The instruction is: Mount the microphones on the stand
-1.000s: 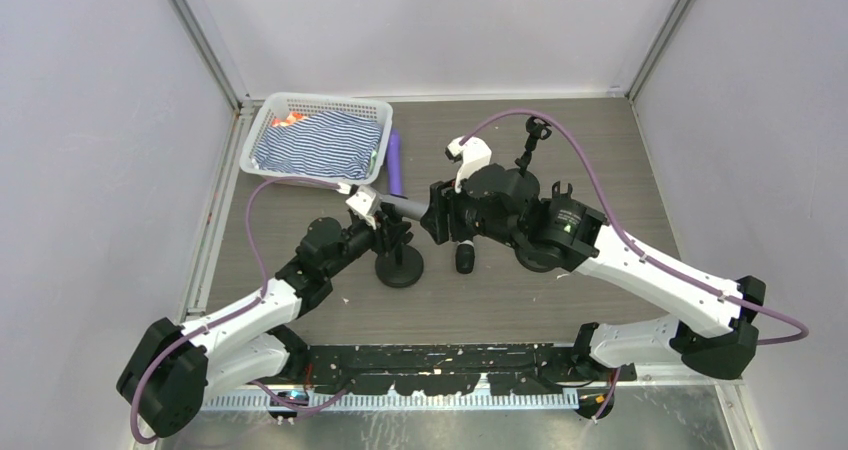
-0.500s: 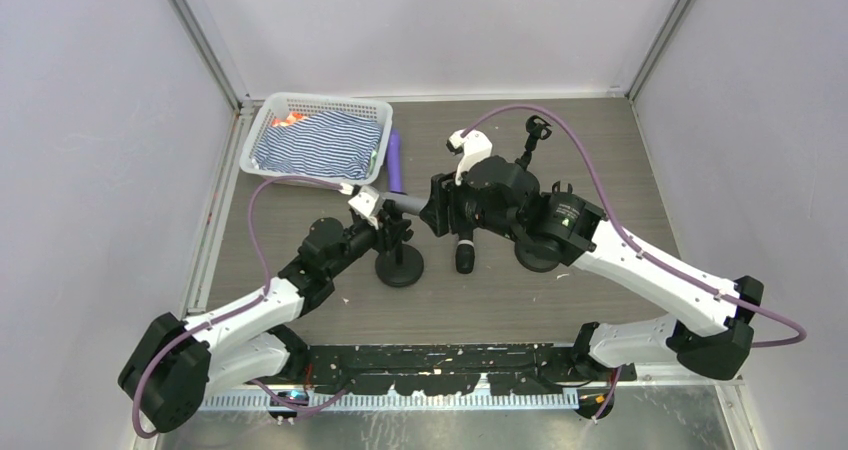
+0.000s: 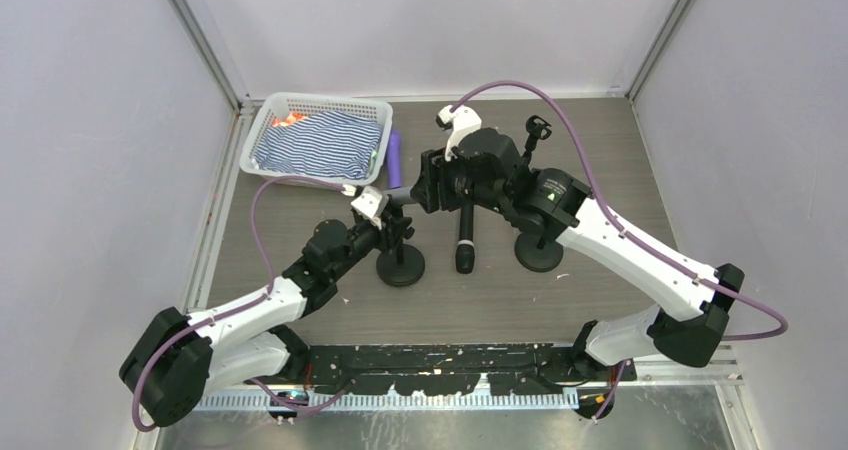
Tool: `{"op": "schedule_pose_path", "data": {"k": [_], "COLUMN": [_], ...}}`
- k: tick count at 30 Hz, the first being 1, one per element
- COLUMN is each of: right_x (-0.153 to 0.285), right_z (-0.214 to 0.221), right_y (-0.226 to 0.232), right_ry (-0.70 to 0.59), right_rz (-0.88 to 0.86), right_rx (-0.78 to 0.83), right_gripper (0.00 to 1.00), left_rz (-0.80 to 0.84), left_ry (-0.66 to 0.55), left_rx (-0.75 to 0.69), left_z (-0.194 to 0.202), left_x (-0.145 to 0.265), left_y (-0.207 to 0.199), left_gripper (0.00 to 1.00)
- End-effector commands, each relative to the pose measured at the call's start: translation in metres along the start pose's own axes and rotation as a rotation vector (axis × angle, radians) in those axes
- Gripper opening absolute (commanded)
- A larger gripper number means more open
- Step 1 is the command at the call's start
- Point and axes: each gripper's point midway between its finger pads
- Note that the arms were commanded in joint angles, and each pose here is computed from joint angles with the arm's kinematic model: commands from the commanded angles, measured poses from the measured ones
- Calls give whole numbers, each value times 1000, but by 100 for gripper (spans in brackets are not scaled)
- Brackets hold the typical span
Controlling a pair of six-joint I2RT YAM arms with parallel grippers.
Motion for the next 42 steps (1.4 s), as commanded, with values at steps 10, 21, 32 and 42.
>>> {"op": "schedule_pose_path", "data": {"k": [10,21,32,42], "right_x": [-35,-59,-89,-98], "right_z": [136,144,149,133], "right_y": [-43,-50,-52,-51], "right_ry": [533,577,574,505], "right_rz": [101,158,186,198], "right_rx": [147,167,173,158], "right_gripper": [1,1,1,6], "left_rz": [237,272,271,243], "left_ry": [-129,-105,-102,-87], "left_rx": [-74,-124,-125,-123], "left_z": [-33,-27,-24,-19], "left_x": [0,-4,0,1], "left_y": [-55,-72,-72,-67], "left_gripper": [0,0,0,0]}}
Point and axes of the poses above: each gripper's point midway between its finger pads, its own x axis back along the fingers, its own y axis along the line the jaws close on, z = x × y, and after that the axes turned 5 degrees about -x, right-handed
